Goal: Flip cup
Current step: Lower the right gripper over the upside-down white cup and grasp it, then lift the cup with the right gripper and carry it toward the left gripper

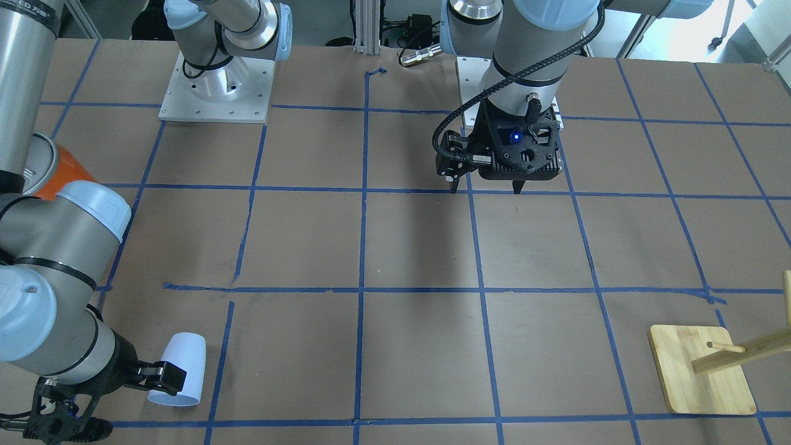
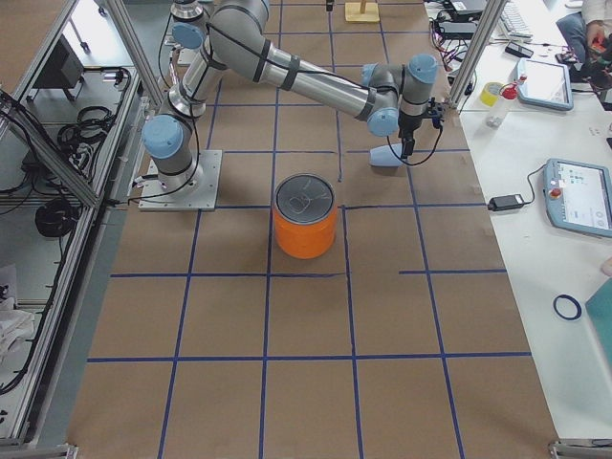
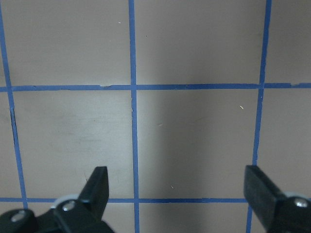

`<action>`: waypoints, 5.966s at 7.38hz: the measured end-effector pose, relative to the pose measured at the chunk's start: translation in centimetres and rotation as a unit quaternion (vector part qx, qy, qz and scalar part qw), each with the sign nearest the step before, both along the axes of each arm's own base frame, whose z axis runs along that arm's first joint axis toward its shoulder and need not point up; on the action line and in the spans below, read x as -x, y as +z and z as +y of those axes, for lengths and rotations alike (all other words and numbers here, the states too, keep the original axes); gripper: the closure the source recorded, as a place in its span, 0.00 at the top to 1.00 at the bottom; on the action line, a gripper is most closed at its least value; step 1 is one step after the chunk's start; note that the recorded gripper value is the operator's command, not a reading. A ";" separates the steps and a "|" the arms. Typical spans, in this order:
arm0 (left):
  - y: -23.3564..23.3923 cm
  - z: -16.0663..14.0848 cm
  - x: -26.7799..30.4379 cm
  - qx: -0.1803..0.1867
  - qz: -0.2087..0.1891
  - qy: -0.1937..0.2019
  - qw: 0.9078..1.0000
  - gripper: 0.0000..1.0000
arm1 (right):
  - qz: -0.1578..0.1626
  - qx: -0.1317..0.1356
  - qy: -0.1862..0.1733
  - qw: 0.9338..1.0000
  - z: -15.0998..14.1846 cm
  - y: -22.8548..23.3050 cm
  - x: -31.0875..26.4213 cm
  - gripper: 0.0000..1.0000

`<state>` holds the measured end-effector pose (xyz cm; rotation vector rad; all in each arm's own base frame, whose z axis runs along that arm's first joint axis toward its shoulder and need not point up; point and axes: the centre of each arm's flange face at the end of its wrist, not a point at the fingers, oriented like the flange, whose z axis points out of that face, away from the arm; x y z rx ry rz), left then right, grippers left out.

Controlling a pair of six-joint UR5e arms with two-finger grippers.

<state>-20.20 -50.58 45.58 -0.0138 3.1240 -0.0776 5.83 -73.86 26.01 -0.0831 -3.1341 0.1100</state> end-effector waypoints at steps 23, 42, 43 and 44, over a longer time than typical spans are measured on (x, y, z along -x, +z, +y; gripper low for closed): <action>-0.9 0.6 0.0 -0.008 -0.001 -0.001 1.000 1.00 | 0.005 -0.024 0.048 0.999 2.0 -1.4 -2.9 0.00; -0.6 0.8 0.0 -0.004 0.000 -0.002 1.000 1.00 | 0.055 0.019 0.662 0.747 12.8 -2.5 -33.9 0.00; -0.6 0.8 0.0 -0.004 0.000 -0.001 1.000 1.00 | 0.061 0.021 0.678 0.732 12.9 -3.2 -34.5 0.00; -0.7 0.7 0.0 -0.005 0.000 -0.001 1.000 1.00 | 0.064 0.021 0.688 0.723 13.0 -3.5 -34.8 0.00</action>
